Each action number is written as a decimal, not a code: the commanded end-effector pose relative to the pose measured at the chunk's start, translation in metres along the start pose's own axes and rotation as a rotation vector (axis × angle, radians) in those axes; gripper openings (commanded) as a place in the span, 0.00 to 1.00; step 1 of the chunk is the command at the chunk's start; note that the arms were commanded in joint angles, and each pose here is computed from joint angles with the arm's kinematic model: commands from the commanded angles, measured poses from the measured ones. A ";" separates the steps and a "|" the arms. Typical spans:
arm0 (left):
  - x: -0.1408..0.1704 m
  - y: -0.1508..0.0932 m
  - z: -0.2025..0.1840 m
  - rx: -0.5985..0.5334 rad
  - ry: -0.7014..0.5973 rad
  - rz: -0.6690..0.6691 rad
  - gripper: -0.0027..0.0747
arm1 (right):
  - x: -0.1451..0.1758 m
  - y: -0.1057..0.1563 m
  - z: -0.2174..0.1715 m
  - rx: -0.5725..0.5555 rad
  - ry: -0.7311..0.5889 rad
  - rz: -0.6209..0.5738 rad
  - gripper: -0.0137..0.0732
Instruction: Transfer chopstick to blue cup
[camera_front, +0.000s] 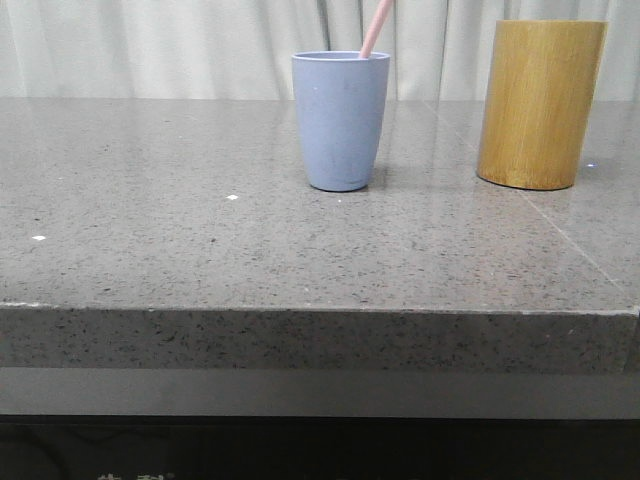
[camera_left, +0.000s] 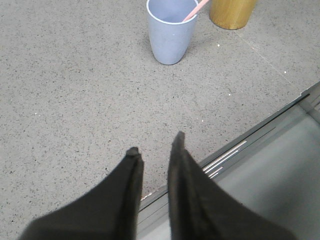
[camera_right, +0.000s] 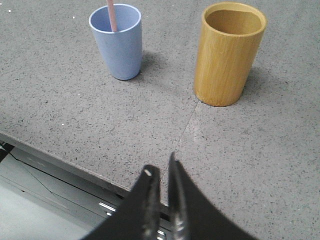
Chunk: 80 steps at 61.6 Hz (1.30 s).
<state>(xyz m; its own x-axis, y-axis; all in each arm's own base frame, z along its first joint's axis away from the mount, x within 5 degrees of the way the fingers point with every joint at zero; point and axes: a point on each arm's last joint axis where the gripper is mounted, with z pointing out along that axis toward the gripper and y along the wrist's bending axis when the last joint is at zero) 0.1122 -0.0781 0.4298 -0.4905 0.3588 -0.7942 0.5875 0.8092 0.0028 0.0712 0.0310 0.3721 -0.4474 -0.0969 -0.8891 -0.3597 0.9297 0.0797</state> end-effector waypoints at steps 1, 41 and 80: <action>-0.010 -0.001 -0.008 0.011 -0.099 -0.009 0.03 | -0.014 0.000 -0.005 0.000 -0.105 -0.006 0.08; -0.011 -0.001 -0.008 0.011 -0.105 -0.009 0.01 | -0.014 0.000 -0.004 0.005 -0.110 -0.012 0.08; 0.134 0.030 0.017 -0.451 -0.728 -0.095 0.01 | -0.014 0.000 -0.004 0.005 -0.109 -0.012 0.08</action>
<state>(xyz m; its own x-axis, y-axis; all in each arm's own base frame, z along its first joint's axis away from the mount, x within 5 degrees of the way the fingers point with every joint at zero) 0.0858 -0.0193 0.3170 -0.1052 0.0808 -0.9912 0.2256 0.9727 0.0554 0.0720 0.0305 0.3730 -0.4341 -0.0988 -0.8955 -0.3569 0.9315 0.0703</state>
